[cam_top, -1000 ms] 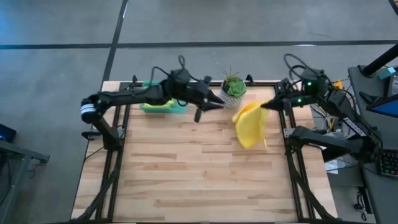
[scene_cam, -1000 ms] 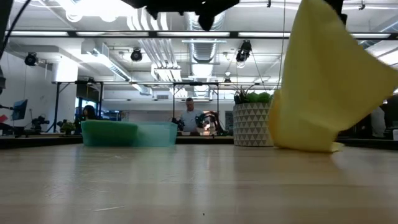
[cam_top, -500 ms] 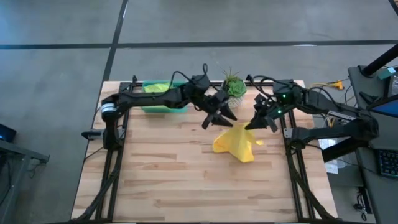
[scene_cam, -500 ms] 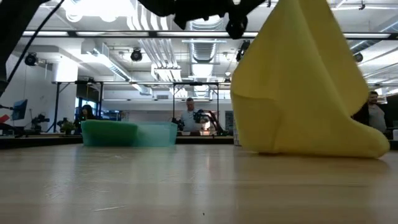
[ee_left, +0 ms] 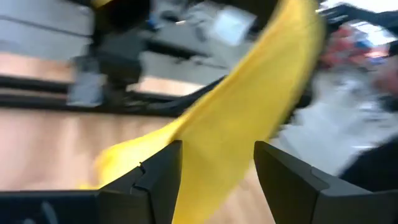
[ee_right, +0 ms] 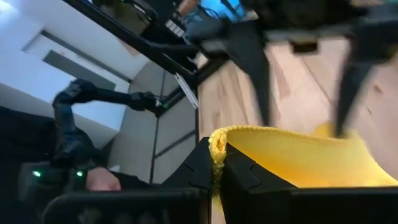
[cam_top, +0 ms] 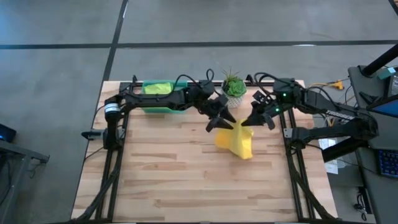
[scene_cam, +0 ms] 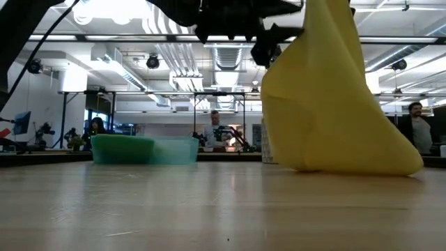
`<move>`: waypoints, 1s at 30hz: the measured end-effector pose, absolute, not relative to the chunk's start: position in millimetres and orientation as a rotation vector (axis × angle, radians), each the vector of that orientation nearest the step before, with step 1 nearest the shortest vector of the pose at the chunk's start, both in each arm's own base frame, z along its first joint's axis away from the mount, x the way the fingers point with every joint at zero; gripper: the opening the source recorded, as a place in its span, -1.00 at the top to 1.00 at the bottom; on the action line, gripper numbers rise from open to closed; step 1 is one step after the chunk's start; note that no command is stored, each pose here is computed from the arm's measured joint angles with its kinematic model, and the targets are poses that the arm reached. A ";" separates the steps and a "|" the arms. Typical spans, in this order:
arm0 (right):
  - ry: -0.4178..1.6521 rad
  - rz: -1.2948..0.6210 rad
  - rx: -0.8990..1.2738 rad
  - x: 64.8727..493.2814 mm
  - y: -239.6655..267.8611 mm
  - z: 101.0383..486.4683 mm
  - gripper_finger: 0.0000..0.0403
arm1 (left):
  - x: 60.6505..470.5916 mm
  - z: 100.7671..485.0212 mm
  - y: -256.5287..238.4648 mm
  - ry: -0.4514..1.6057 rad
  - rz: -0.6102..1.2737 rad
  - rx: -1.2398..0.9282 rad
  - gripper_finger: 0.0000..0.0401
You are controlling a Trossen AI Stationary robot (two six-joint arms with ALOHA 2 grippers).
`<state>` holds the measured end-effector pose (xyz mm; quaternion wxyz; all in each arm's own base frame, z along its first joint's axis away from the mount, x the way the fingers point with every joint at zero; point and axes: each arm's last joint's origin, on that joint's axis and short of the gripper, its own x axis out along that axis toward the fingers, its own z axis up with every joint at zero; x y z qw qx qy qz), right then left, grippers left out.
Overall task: Fold microfiber towels
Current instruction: Fold the yellow microfiber cloth
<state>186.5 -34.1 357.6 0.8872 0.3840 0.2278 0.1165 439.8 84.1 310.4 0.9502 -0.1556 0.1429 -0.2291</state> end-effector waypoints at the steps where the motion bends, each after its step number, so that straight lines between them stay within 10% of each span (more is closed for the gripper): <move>1: 0.462 0.245 0.799 186.4 -34.1 359.0 0.96 | 439.8 308.1 85.0 0.306 -0.423 -0.305 0.07; 17: 0.454 0.273 0.841 185.6 -29.2 362.6 0.96 | 439.0 299.2 94.1 0.354 -0.080 -0.218 0.07; 30: 0.459 0.300 0.832 186.3 -24.1 363.4 0.96 | 431.7 262.0 89.6 0.456 -0.160 -0.199 0.07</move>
